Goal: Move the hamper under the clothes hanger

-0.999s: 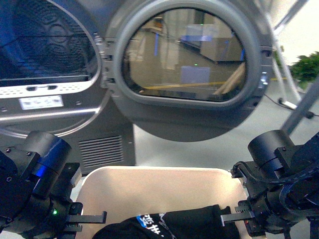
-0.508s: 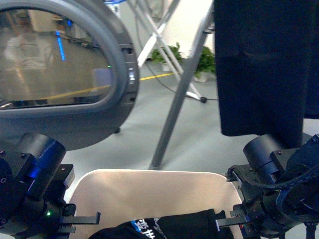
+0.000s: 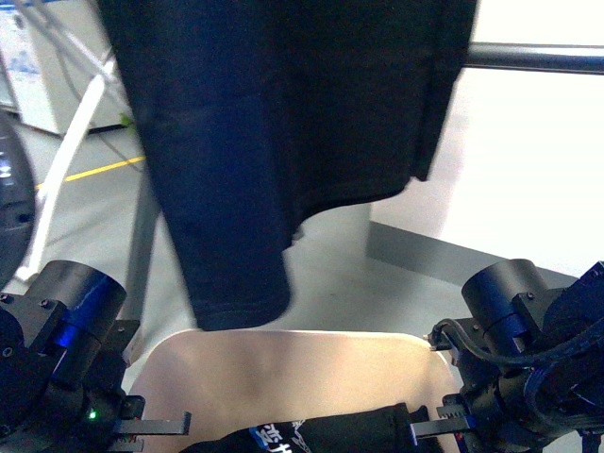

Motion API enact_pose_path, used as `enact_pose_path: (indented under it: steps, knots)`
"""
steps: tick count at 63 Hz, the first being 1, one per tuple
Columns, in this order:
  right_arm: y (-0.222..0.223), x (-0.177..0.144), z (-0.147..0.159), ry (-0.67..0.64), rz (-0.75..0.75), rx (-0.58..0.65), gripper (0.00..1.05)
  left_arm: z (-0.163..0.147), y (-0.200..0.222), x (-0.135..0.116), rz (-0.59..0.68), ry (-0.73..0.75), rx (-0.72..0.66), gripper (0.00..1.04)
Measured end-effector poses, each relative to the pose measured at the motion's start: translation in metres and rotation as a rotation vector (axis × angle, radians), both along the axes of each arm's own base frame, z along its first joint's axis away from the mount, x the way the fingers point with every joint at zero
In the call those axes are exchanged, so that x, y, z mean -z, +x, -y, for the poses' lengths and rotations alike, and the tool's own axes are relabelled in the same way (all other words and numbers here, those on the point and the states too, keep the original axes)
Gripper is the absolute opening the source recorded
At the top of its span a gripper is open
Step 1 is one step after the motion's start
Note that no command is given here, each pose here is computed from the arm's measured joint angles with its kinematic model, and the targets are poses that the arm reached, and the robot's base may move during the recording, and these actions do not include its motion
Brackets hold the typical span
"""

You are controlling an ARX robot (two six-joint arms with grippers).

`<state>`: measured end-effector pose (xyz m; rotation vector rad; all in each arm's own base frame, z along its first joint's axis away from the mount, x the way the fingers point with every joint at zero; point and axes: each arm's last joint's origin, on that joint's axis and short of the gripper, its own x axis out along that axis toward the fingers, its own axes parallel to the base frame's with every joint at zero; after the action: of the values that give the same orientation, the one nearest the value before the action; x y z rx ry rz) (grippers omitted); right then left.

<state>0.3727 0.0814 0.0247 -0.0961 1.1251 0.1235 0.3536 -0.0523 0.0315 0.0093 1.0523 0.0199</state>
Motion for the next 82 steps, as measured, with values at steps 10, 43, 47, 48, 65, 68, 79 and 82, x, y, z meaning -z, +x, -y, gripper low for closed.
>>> enact_pose_path:
  steps: [10, 43, 47, 48, 65, 68, 79, 82]
  knots:
    - [0.0, 0.0, 0.0, 0.0, 0.0, 0.0, 0.03, 0.0, 0.0, 0.0, -0.001, -0.001, 0.001, 0.04]
    - [0.0, 0.0, 0.0, -0.001, 0.0, 0.0, 0.03, 0.0, 0.0, 0.0, 0.001, -0.002, 0.001, 0.04]
    - [0.0, 0.0, 0.001, -0.001, -0.001, 0.004, 0.03, 0.001, 0.0, 0.0, 0.001, -0.002, 0.003, 0.04]
    - [0.0, 0.0, 0.002, -0.002, 0.0, 0.006, 0.03, 0.001, 0.0, -0.001, 0.002, -0.003, 0.004, 0.04]
    - [0.0, 0.001, 0.005, -0.005, -0.003, 0.014, 0.03, 0.005, 0.0, -0.001, 0.001, -0.006, 0.017, 0.04]
    - [0.0, 0.001, 0.003, -0.001, -0.004, 0.007, 0.03, 0.003, 0.0, -0.001, 0.002, 0.0, 0.01, 0.04]
    - [-0.002, 0.001, -0.005, 0.005, -0.005, -0.016, 0.03, -0.003, 0.001, -0.001, 0.004, 0.009, -0.013, 0.04]
    - [-0.002, 0.001, -0.004, 0.004, -0.005, -0.015, 0.03, -0.003, 0.001, -0.001, 0.003, 0.007, -0.011, 0.04]
